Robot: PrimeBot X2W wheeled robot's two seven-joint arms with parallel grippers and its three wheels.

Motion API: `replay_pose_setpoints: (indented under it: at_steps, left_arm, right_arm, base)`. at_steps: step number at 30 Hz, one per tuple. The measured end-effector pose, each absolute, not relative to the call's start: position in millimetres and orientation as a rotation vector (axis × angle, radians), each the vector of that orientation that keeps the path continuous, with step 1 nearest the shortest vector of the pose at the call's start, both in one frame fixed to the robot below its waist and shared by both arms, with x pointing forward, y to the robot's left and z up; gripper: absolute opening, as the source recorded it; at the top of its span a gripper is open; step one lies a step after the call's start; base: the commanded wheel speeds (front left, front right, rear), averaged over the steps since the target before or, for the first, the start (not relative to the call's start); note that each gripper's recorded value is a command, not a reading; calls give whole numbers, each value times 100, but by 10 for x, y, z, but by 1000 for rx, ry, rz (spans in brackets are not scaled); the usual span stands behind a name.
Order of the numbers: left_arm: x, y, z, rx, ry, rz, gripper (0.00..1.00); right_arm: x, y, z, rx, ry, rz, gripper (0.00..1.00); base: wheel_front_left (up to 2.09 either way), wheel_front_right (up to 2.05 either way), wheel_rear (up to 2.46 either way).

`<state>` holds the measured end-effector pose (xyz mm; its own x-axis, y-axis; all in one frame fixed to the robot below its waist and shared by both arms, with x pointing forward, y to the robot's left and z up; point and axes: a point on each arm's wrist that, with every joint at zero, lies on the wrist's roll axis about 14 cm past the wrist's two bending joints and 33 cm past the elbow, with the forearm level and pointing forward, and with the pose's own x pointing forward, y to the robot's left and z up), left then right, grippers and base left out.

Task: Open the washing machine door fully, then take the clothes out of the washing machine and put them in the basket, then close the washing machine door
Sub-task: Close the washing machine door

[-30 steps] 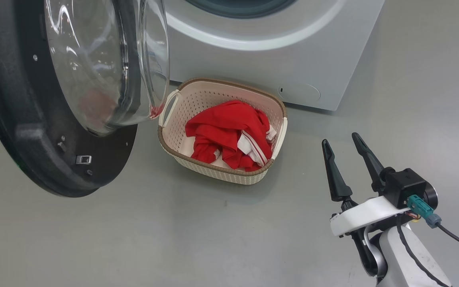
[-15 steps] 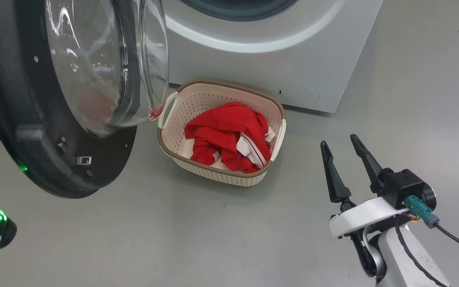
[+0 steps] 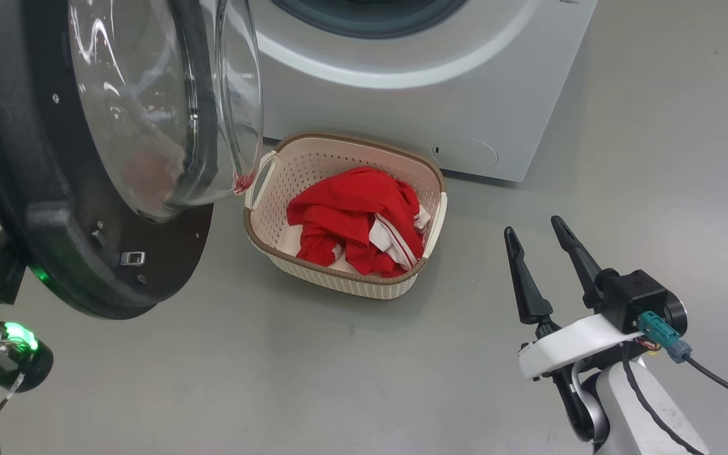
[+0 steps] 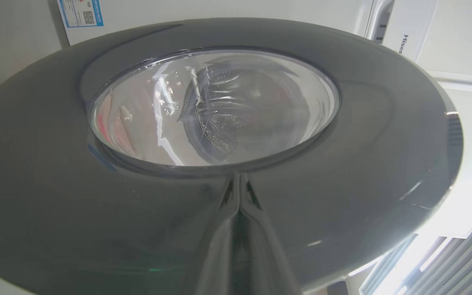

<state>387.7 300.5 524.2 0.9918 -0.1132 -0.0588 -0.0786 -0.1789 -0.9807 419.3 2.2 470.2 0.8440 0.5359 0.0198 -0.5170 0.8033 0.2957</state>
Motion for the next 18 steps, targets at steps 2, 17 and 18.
replay_pose_setpoints:
  at_steps: [2,17,18]
  left_arm:
    - [3871,2956,5266,-1756,152,-57,0]
    - [3890,2569,5359,-1779,227,-212,0]
    - [3897,2545,5359,-1781,232,-218,0]
  right_arm:
    - [4184,21,4702,297,67,564,100]
    - [4173,-94,4703,296,65,531,100]
    - [4172,-107,4701,295,65,527,100]
  base:
    - [0,0,0]
    - [0,0,0]
    - [0,0,0]
